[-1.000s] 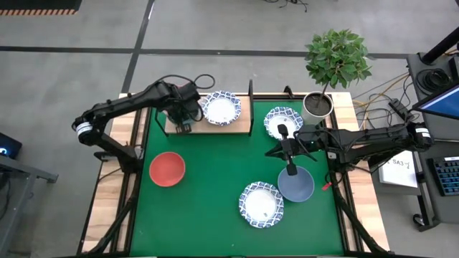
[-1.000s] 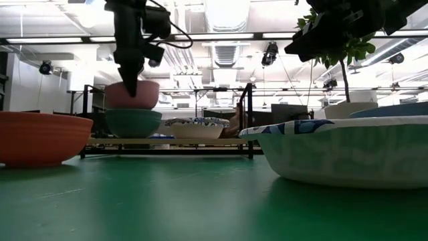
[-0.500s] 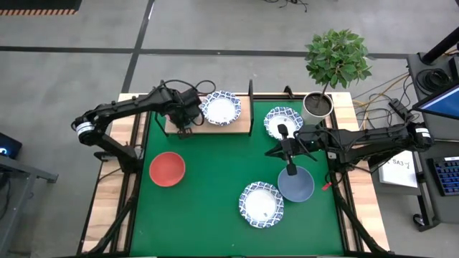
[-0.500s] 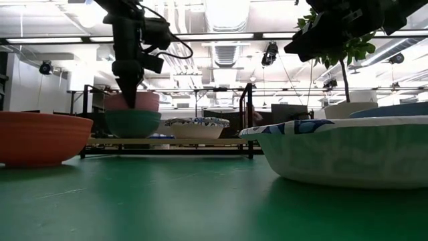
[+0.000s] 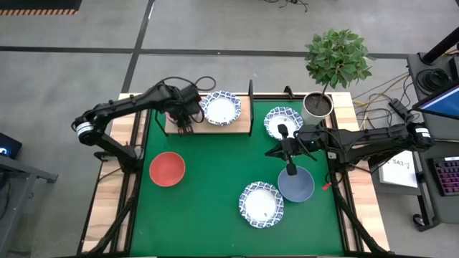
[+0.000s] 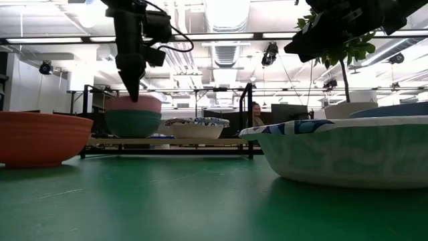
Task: Place and stack bowls onto a shelf
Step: Stack the pink bowl on top of the green bowl on the shelf, then stack the white bowl on top of the white bowls on the shelf
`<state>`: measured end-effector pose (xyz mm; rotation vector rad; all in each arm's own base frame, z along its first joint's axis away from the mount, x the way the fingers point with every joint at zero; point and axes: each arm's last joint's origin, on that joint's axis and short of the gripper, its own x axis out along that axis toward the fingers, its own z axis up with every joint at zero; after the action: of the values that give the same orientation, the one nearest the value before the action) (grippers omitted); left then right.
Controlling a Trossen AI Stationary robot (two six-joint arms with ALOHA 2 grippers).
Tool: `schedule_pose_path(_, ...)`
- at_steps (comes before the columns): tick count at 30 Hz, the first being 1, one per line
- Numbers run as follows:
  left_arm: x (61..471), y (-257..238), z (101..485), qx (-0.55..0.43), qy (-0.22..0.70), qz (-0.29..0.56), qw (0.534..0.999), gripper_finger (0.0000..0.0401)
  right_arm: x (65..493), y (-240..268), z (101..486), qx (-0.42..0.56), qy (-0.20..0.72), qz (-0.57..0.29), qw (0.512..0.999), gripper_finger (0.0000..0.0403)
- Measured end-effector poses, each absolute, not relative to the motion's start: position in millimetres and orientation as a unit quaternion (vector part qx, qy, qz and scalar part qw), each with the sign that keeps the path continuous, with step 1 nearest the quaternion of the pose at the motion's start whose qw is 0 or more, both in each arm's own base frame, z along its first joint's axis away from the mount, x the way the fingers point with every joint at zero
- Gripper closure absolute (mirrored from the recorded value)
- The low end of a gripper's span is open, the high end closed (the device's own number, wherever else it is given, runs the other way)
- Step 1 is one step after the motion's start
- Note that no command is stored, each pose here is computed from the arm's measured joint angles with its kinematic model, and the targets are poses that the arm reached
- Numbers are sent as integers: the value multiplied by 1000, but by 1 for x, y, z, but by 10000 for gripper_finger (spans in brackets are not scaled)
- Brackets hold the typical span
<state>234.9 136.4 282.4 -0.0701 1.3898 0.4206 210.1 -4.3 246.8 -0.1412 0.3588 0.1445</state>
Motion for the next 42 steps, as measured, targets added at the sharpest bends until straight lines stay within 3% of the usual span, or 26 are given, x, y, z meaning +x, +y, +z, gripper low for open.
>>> schedule_pose_path(5, 233, 135, 301, -54, 629, 207, 747, 285, 210, -4, 247, -65, 179, 71, 979, 394)
schedule_pose_path(9, 237, 132, 319, -48, 566, 208, 796, 288, 210, -4, 247, -60, 179, 71, 980, 394)
schedule_pose_path(14, 233, 127, 321, -22, 507, 213, 835, 326, 210, -4, 245, -53, 182, 70, 979, 394)
schedule_pose_path(20, 231, 126, 291, -11, 469, 227, 853, 391, 210, -4, 245, -50, 183, 69, 979, 394)
schedule_pose_path(29, 233, 129, 259, -16, 484, 254, 837, 400, 210, -4, 245, -50, 179, 69, 980, 394)
schedule_pose_path(42, 235, 129, 254, -27, 488, 257, 834, 401, 210, -4, 245, -49, 179, 69, 980, 394)
